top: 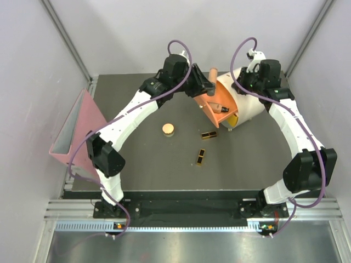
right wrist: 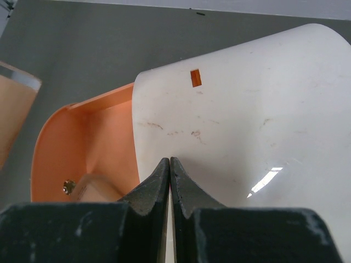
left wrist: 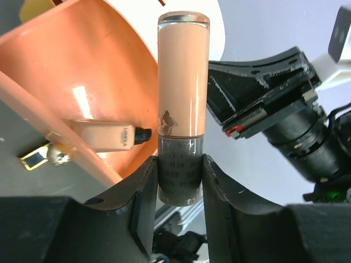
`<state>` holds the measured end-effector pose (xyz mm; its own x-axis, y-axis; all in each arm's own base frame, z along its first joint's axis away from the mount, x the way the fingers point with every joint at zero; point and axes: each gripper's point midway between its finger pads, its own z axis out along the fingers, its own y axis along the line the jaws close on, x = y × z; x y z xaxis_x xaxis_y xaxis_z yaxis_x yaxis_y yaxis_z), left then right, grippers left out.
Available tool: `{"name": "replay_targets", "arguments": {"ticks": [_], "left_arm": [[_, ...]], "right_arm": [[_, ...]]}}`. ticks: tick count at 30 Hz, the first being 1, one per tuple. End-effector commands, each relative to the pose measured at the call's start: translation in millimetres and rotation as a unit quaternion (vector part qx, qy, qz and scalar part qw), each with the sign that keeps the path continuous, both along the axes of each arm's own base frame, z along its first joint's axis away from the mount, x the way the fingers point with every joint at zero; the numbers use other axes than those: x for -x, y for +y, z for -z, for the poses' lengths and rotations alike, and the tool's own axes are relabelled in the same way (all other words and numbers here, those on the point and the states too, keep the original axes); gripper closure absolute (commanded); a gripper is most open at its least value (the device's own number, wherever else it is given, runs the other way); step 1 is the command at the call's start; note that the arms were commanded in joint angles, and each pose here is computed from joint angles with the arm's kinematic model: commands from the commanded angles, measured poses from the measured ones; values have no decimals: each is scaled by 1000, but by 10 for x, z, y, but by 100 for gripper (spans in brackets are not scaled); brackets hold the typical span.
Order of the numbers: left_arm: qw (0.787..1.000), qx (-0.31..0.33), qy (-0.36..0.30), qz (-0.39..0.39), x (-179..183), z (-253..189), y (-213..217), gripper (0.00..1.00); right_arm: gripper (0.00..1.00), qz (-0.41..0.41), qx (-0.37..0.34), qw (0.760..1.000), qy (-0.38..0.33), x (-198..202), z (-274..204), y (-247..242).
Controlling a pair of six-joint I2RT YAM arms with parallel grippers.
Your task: Organize the makeup
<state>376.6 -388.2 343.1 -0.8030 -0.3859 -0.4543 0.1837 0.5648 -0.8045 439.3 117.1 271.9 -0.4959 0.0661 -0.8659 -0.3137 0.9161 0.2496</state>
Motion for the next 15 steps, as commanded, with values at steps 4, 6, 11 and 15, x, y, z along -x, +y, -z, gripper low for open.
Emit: {"name": "replay_targets", "arguments": {"ticks": [4, 6, 11, 15], "left_arm": [[995, 96, -5, -33, 59, -549, -265, 100], [994, 98, 7, -44, 86, -505, -335, 100], [991, 104, 24, -80, 156, -414, -403, 100], [987, 113, 31, -113, 172, -396, -395, 100]], "right_arm": [[97, 18, 33, 987, 156, 399, 858, -148], [97, 18, 32, 987, 156, 404, 860, -145], [97, 18, 30, 987, 157, 419, 866, -137], [97, 19, 32, 987, 155, 428, 863, -153]]}}
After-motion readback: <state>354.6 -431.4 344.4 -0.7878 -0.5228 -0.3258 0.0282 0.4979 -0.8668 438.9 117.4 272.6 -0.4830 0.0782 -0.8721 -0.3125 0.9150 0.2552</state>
